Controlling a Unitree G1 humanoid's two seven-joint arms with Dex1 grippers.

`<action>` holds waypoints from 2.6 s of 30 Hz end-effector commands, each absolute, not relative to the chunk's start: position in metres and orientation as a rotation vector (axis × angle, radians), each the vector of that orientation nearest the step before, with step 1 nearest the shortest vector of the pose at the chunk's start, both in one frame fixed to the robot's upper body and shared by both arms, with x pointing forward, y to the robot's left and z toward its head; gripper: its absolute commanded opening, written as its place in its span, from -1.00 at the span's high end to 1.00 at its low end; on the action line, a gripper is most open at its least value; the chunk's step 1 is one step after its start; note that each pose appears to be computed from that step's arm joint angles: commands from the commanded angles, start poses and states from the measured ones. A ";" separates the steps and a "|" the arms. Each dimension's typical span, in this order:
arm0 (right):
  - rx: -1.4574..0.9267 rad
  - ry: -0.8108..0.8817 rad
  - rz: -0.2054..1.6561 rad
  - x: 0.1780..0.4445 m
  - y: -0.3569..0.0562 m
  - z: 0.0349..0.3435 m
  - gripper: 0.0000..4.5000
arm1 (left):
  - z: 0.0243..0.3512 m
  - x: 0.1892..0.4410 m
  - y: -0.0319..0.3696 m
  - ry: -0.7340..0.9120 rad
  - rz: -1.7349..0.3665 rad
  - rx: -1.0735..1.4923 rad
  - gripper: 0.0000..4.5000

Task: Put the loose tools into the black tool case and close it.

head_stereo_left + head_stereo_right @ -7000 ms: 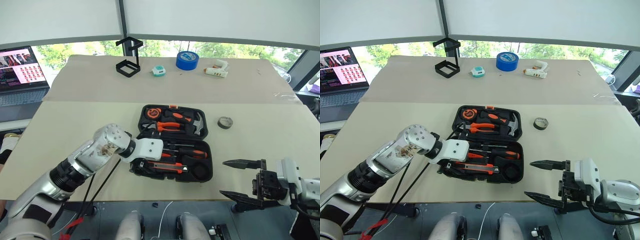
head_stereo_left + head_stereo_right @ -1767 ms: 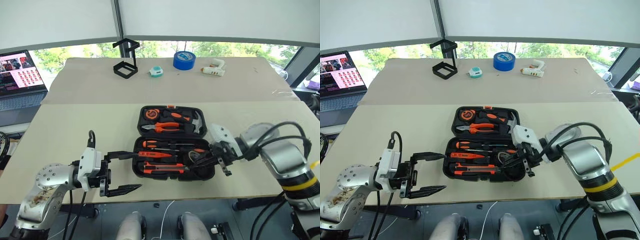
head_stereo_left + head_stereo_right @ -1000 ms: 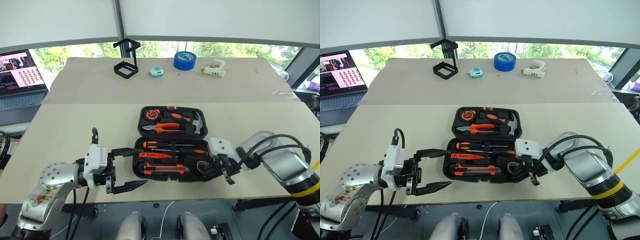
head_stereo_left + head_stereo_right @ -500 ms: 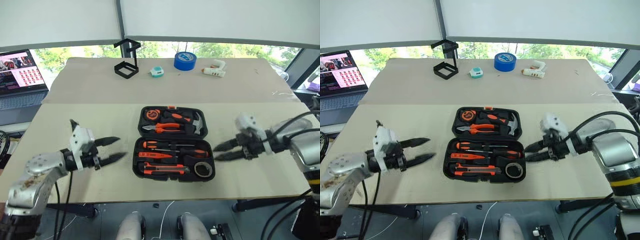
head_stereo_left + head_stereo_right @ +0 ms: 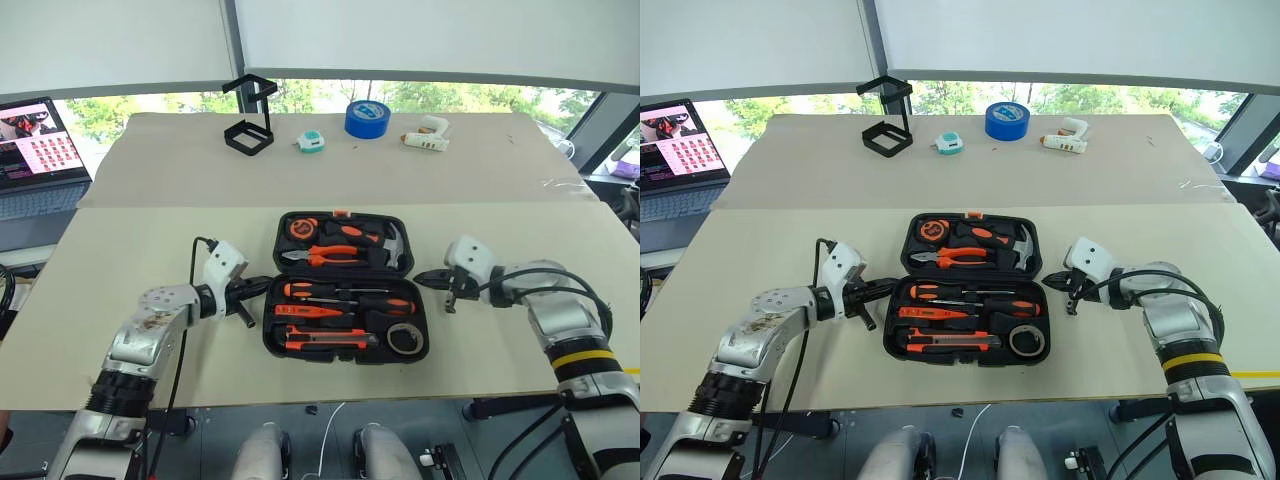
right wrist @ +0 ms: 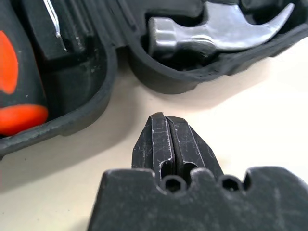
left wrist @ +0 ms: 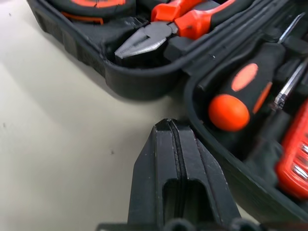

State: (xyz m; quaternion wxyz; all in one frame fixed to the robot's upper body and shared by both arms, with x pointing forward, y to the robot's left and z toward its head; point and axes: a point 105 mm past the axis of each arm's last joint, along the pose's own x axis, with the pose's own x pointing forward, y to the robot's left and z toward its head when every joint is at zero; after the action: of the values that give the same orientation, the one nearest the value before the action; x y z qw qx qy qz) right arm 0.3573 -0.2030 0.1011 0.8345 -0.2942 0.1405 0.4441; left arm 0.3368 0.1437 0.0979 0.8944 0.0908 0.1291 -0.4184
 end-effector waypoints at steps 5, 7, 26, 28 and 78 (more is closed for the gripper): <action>-0.651 0.254 0.944 0.361 -0.201 0.111 1.00 | 0.105 0.330 0.106 0.208 -0.994 0.212 0.98; -0.637 0.282 0.955 0.360 -0.202 0.108 1.00 | 0.104 0.334 0.112 0.207 -0.949 0.212 0.98; -0.190 0.668 0.721 0.370 -0.203 0.180 -1.00 | 0.163 0.352 0.176 0.473 -0.655 -0.031 -0.82; -0.192 0.706 0.691 0.375 -0.196 0.179 -1.00 | 0.162 0.356 0.163 0.514 -0.653 -0.059 -0.82; -0.985 -0.232 0.715 0.355 -0.187 0.161 0.99 | 0.155 0.348 0.192 -0.100 -0.535 0.149 1.00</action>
State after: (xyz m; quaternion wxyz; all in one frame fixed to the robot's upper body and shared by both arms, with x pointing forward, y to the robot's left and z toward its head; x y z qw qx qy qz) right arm 0.3682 -0.1810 0.1482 0.8561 -0.3845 -0.0541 0.3410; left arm 0.3485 0.1551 0.1352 0.9429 0.0269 0.0039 -0.3320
